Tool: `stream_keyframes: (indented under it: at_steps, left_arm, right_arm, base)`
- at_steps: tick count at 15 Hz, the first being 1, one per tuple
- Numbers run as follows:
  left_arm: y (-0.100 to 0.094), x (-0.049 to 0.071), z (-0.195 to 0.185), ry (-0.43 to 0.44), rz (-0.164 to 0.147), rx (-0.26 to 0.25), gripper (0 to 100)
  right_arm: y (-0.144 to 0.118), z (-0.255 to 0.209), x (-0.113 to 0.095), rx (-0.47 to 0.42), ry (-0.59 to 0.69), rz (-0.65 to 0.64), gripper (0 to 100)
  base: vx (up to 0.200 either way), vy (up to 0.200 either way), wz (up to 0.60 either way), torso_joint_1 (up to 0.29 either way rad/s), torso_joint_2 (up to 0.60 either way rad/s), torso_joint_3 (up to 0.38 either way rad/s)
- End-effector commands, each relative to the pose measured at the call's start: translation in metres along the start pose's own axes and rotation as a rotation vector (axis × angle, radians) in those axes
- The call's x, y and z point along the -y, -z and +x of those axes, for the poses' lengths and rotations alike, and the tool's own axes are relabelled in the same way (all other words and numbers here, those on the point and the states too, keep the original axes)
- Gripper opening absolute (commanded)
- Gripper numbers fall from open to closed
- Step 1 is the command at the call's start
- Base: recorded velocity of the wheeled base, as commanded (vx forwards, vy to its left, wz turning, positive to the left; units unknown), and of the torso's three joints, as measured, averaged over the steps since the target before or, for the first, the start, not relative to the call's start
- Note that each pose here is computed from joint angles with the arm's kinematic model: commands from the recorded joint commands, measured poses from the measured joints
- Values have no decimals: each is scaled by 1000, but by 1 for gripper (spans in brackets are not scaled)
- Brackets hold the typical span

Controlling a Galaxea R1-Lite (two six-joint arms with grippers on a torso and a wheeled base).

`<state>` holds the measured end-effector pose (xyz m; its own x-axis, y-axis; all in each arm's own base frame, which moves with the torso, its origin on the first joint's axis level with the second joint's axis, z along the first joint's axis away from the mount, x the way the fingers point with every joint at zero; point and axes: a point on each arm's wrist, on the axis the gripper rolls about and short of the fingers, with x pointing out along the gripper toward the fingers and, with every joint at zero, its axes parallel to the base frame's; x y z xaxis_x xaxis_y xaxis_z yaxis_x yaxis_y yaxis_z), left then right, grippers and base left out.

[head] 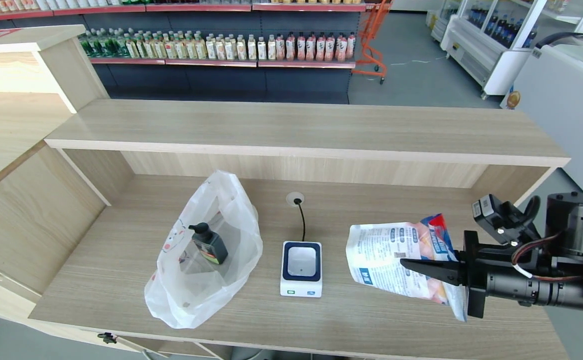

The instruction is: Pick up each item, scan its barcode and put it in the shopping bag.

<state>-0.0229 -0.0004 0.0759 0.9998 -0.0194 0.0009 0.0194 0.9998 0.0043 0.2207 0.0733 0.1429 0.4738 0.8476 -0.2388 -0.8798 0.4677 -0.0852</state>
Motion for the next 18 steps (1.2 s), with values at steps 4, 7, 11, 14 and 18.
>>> stream_keyframes:
  at_steps: [4,7,11,14,18]
  left_arm:
    - [0,0,0,-1,-3,1,100]
    - [0,0,0,-1,-4,1,100]
    - [0,0,0,-1,-4,1,100]
    - [0,0,0,-1,-4,1,100]
    - [0,0,0,-1,-4,1,100]
  right_arm:
    - [14,6,17,-34,29,27,0]
    - [25,18,47,-20,85,-9,0]
    - [38,30,57,-38,80,10,0]
    - [42,41,69,-47,79,-77,0]
    - [56,55,84,-56,70,-185,0]
  base:
    - [0,200,0,2,4,5]
    - [0,0,0,0,0,0]
    - [0,0,0,0,0,0]
    - [0,0,0,0,0,0]
    - [0,0,0,0,0,0]
